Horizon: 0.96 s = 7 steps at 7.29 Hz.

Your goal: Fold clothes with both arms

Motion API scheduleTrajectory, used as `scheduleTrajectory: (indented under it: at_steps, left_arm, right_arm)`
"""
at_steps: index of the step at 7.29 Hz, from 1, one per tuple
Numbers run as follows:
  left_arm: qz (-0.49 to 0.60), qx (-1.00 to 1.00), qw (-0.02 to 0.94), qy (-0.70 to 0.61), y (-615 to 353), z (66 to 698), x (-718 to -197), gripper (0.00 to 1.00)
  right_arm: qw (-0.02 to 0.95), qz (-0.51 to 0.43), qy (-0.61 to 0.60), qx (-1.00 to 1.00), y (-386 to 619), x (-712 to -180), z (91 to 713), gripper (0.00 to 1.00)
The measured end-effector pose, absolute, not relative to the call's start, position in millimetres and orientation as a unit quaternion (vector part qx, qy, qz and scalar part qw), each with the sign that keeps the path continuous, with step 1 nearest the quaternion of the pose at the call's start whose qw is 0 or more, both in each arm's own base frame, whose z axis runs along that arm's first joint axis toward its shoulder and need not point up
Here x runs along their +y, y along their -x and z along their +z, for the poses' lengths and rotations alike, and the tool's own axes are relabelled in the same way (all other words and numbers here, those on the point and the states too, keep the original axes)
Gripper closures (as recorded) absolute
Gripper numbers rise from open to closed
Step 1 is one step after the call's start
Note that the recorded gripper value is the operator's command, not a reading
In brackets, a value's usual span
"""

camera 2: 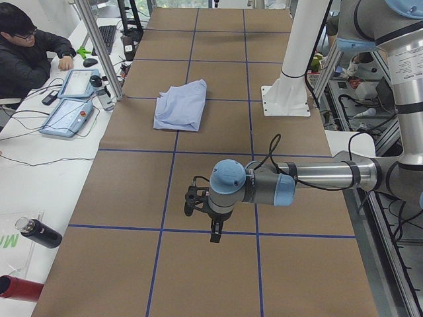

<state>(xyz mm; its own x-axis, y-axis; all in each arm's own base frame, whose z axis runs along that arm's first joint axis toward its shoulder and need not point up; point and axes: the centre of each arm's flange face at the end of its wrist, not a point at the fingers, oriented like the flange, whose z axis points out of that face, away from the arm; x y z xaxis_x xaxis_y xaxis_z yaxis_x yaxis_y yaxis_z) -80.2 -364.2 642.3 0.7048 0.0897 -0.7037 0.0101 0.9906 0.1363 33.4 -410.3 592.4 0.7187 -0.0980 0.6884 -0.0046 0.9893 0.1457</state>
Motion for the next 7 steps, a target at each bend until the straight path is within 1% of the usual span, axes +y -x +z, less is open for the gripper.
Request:
scheduleTrajectory:
  at_steps: [3, 7]
  left_arm:
    - [0.021, 0.384, 0.921, -0.063, 80.1, 643.7, -363.0, 0.0]
    - [0.02, 0.384, 0.921, -0.062, 80.1, 644.0, -362.7, 0.0]
  right_arm:
    - [0.923, -0.036, -0.093, -0.371, -33.9, -410.0, 590.1, 0.0]
    - [0.922, -0.036, -0.095, -0.373, -33.7, -409.2, 592.0, 0.0]
